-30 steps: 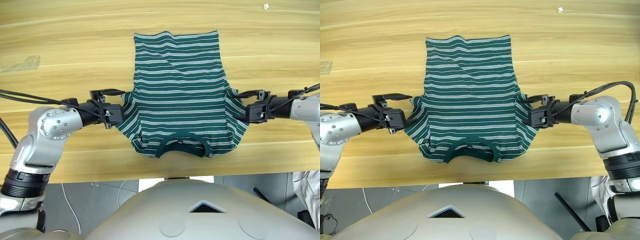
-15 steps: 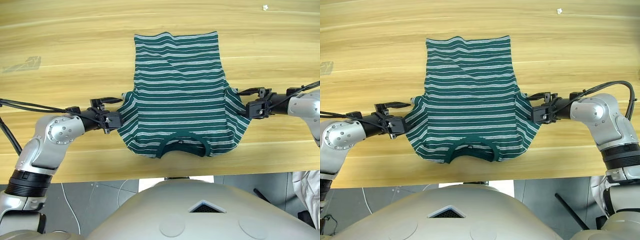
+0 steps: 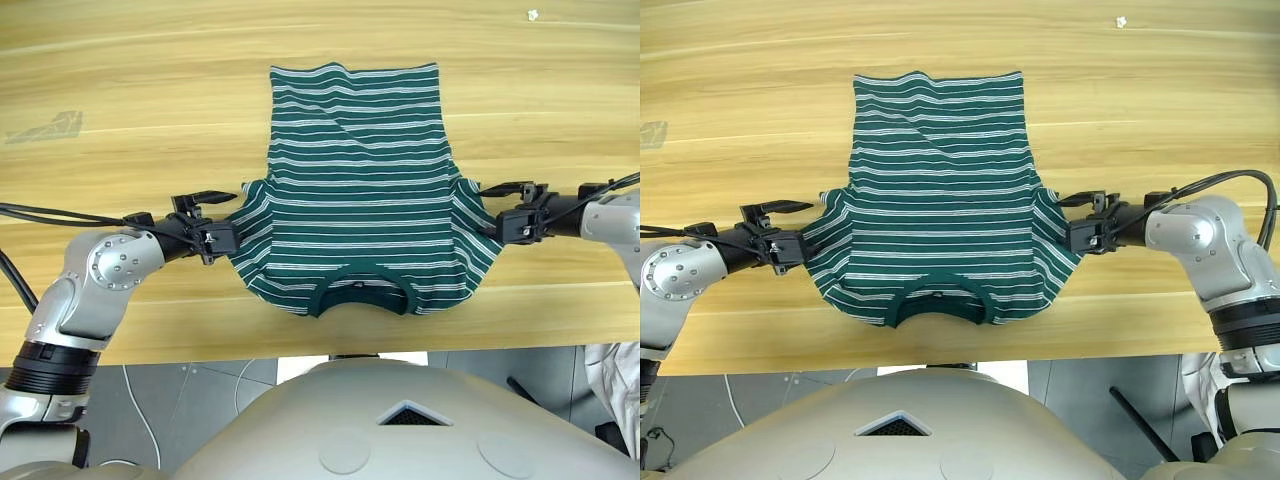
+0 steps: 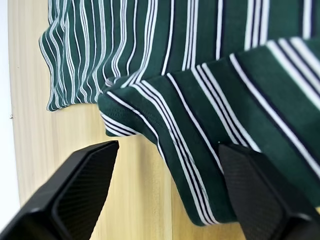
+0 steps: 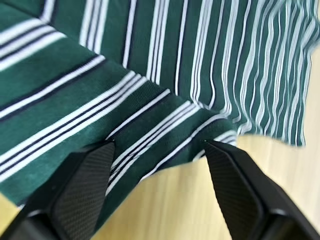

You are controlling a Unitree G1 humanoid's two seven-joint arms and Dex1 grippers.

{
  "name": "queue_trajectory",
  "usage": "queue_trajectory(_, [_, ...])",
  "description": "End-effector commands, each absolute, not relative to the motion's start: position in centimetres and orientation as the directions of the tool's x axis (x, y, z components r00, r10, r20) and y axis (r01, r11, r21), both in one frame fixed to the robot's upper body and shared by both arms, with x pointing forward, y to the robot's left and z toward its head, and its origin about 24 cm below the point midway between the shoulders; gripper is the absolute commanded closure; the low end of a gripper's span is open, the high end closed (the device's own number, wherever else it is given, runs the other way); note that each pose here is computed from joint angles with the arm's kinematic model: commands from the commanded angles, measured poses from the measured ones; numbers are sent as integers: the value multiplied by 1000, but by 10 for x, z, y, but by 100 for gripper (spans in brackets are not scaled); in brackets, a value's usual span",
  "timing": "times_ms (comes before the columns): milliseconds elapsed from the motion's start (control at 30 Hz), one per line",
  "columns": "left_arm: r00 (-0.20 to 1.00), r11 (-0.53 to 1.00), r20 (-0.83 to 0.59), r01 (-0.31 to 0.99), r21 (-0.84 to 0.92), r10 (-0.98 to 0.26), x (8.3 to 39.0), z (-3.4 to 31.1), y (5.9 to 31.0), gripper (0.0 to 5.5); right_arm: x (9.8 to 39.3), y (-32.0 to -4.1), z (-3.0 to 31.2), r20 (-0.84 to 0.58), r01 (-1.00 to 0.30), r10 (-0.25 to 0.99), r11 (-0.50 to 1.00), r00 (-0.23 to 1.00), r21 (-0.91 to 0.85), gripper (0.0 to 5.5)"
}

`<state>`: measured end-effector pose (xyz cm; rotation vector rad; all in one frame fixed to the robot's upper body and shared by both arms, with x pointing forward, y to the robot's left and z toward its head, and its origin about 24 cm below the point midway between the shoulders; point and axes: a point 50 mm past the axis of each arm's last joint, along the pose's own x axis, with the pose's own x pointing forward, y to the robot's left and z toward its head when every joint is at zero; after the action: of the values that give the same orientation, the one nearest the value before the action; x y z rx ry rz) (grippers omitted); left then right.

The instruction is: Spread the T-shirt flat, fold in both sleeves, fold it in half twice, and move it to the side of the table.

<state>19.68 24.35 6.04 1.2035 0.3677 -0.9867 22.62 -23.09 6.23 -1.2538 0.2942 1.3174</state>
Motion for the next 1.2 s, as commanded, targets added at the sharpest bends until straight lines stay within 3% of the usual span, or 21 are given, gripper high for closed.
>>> queue_trajectory(33, [574, 13, -704, 779, 627, -418, 199, 68, 247, 182, 226, -229, 79, -757, -805, 554, -239, 347, -544, 222])
queue_trajectory(300, [639, 27, -661, 727, 687, -394, 200, 87, 254, 182, 244, -235, 107, -698, -726, 536, -211, 474, -655, 222])
queue_trajectory(400, [698, 83, -582, 667, 741, -417, 203, 102, 250, 182, 251, -229, 118, -588, -665, 601, -121, 541, -737, 222])
queue_trajectory(533, [808, 398, -361, 555, 730, -466, 199, 107, 233, 182, 264, -221, 120, -240, -544, 674, 283, 699, -790, 222])
queue_trajectory(600, [852, 523, -304, 507, 685, -428, 194, 99, 232, 182, 275, -220, 121, 4, -424, 594, 579, 805, -696, 222])
queue_trajectory(667, [905, 708, -208, 420, 568, -370, 190, 94, 230, 182, 281, -221, 117, 200, -293, 446, 804, 872, -518, 222])
queue_trajectory(767, [960, 918, -153, 270, 291, -234, 178, 78, 230, 182, 280, -224, 104, 289, -157, 291, 899, 912, -410, 222])
queue_trajectory(833, [970, 973, -162, 201, 116, -181, 164, 70, 227, 182, 279, -225, 106, 346, -92, 222, 930, 912, -355, 222])
queue_trajectory(1033, [955, 988, -281, 54, -146, -94, 134, 51, 226, 182, 278, -216, 111, 443, -4, 123, 966, 888, -259, 222])
queue_trajectory(1200, [895, 936, -445, -165, -310, 11, 115, 23, 229, 182, 276, -219, 117, 474, 29, 94, 969, 876, -244, 222])
